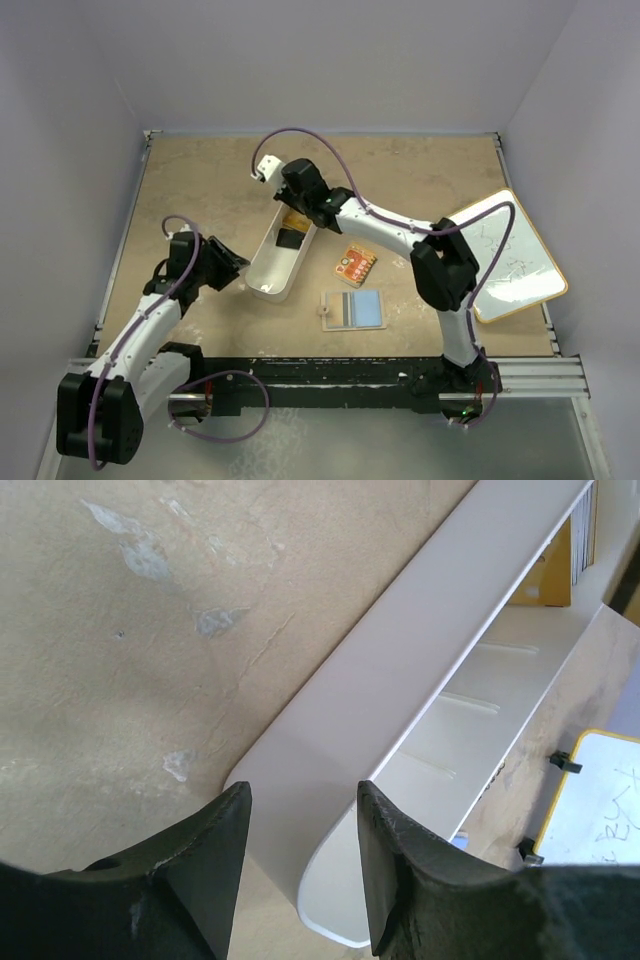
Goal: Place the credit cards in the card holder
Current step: Pick up the credit card from the storage box, then insert the credit card into the card holder.
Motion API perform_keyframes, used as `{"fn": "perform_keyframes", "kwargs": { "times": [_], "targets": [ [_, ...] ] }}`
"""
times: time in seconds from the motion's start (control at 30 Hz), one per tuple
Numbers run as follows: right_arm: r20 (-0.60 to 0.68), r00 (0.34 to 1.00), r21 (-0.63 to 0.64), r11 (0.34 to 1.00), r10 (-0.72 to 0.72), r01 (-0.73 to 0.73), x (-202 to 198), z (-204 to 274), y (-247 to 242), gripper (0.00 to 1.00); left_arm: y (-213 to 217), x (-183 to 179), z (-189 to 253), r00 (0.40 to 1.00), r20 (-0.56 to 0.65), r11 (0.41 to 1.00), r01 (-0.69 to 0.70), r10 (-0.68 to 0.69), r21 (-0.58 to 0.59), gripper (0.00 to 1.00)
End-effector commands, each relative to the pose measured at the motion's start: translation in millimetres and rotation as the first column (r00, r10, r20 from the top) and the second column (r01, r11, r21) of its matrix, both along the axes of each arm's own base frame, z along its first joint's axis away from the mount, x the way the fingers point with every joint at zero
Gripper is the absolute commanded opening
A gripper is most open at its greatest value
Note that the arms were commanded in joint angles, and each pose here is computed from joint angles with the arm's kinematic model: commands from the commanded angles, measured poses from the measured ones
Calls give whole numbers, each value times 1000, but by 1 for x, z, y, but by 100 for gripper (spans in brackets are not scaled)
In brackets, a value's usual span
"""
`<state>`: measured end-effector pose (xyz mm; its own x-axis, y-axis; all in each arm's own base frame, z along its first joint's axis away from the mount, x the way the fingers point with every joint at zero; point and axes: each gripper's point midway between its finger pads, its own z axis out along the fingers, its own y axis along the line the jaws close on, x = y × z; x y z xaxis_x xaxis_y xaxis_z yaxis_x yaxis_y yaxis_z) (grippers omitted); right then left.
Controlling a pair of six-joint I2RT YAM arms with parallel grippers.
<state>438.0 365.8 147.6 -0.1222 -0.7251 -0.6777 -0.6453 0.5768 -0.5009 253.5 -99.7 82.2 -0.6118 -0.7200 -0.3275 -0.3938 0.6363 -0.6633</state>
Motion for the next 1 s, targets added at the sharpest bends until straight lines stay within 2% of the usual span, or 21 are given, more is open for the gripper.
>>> {"fn": "perform_keyframes", "kwargs": {
  "times": [0.0, 0.13, 0.33, 0.47, 0.6, 0.7, 0.8, 0.97],
  "targets": [
    [11, 1000, 128, 991, -25, 23, -10, 46, -9, 0, 13, 13, 31, 996, 87, 996, -16, 8, 87, 44],
    [-49, 998, 198, 980, -25, 35, -31, 56, -16, 0, 17, 18, 55, 989, 150, 992, -12, -7, 124, 44],
    [-223, 974, 317, 942, -40, 112, -79, 61, -32, 0, 7, 20, 97, 956, 278, 991, 63, -95, 122, 44],
    [-373, 926, 412, 884, -57, 220, -119, 63, -45, 0, -10, 17, 112, 927, 324, 981, 168, -191, 100, 44],
    [-478, 874, 456, 826, -85, 330, -148, 56, -61, 0, -29, 14, 120, 895, 372, 966, 257, -247, 25, 44],
    [-587, 805, 480, 767, -81, 427, -173, 45, -67, 0, -41, 10, 122, 877, 398, 952, 303, -268, -28, 43],
    [-647, 757, 474, 729, -92, 494, -191, 35, -77, 0, -47, 7, 120, 870, 395, 944, 328, -294, -21, 42],
    [-667, 726, 456, 679, -168, 576, -205, 17, -104, 0, -58, 4, 112, 870, 363, 939, 339, -334, 52, 39]
  ]
}}
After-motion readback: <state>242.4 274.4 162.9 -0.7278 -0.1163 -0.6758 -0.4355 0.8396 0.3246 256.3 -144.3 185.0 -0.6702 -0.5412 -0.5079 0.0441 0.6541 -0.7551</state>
